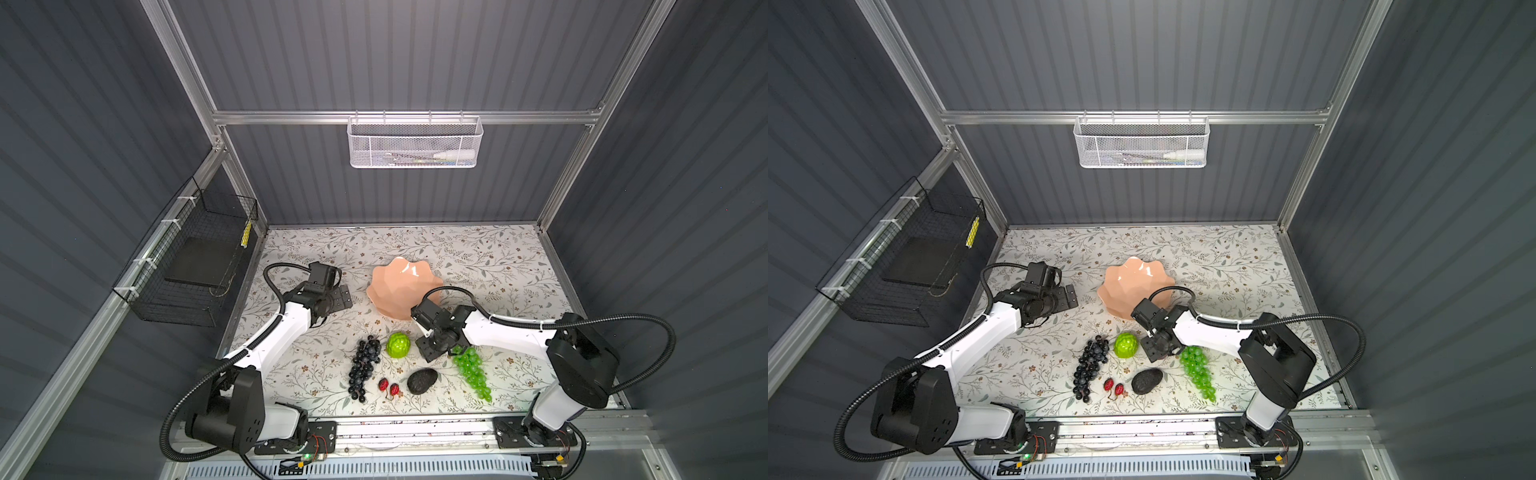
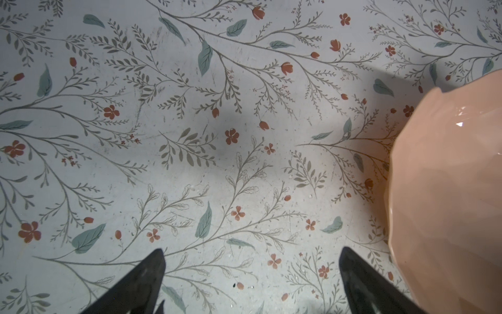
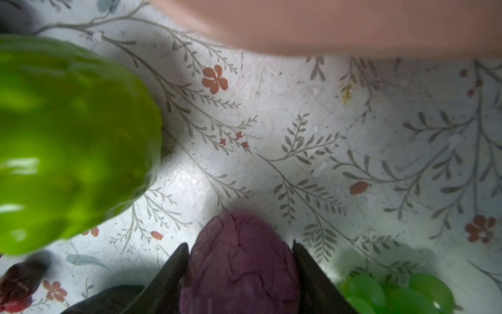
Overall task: Place and organize the fake fruits in the fruit bowl
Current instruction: 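Lower the right gripper onto the purple fruit and close on it, then carry the purple fruit into the pink bowl and release it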
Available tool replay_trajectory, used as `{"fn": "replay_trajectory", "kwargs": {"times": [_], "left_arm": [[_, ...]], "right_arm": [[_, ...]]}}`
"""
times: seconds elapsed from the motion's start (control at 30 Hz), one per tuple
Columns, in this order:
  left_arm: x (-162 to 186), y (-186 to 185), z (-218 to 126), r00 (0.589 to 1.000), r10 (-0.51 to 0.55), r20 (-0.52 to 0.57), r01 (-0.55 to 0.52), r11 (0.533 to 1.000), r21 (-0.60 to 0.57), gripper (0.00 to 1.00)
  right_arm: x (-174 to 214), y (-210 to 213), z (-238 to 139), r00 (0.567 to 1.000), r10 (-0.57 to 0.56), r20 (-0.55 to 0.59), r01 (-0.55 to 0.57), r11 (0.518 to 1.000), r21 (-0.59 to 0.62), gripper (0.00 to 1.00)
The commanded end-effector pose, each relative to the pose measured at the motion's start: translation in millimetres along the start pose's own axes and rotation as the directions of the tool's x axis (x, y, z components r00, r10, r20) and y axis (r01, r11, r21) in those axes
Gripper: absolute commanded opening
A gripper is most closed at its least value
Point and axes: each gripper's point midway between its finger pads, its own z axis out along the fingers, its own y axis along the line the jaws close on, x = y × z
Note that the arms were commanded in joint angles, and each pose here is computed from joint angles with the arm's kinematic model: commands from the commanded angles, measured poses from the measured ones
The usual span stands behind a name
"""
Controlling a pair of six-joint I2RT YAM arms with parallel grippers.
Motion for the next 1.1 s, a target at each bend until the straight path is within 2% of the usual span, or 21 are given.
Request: {"fn": "replay_trajectory", "kwargs": {"times": [0.0, 0.27, 0.43, 0.63, 0.83, 1.07], "left_arm": [[-17, -4, -13, 0.999, -0.022, 0.035, 0.021, 1.000, 0.015, 1.00], [-25, -9, -20, 0.999, 0.010, 0.040, -0.011, 1.000, 0.026, 1.00], [-19, -2, -26, 0.999, 0.039, 0.031, -0.040, 0.999, 0.004, 1.00], [-9, 8, -32, 0.999, 0.043, 0.024, -0.042, 0.999, -0.018, 1.00], [2, 10, -33, 1.000, 0.020, 0.003, -0.020, 1.000, -0.007, 1.00], [13, 15, -36, 1.000, -0.001, 0.010, 0.001, 1.000, 0.005, 1.00]], "right_arm": [[-4, 1, -20, 0.999, 0.019, 0.026, -0.018, 0.999, -0.037, 0.52], [-26, -17, -72, 0.993, 0.079, 0.089, -0.071, 0.993, -0.097, 0.49], [-79, -34, -105, 0.975, 0.088, 0.205, -0.068, 0.992, -0.102, 0.47], [-147, -48, -114, 0.947, 0.103, 0.305, -0.074, 0.992, -0.107, 0.46], [-204, -55, -100, 0.945, 0.061, 0.321, -0.040, 0.997, -0.071, 0.47], [-225, -65, -56, 0.968, 0.048, 0.247, -0.036, 0.998, -0.051, 0.46]]}}
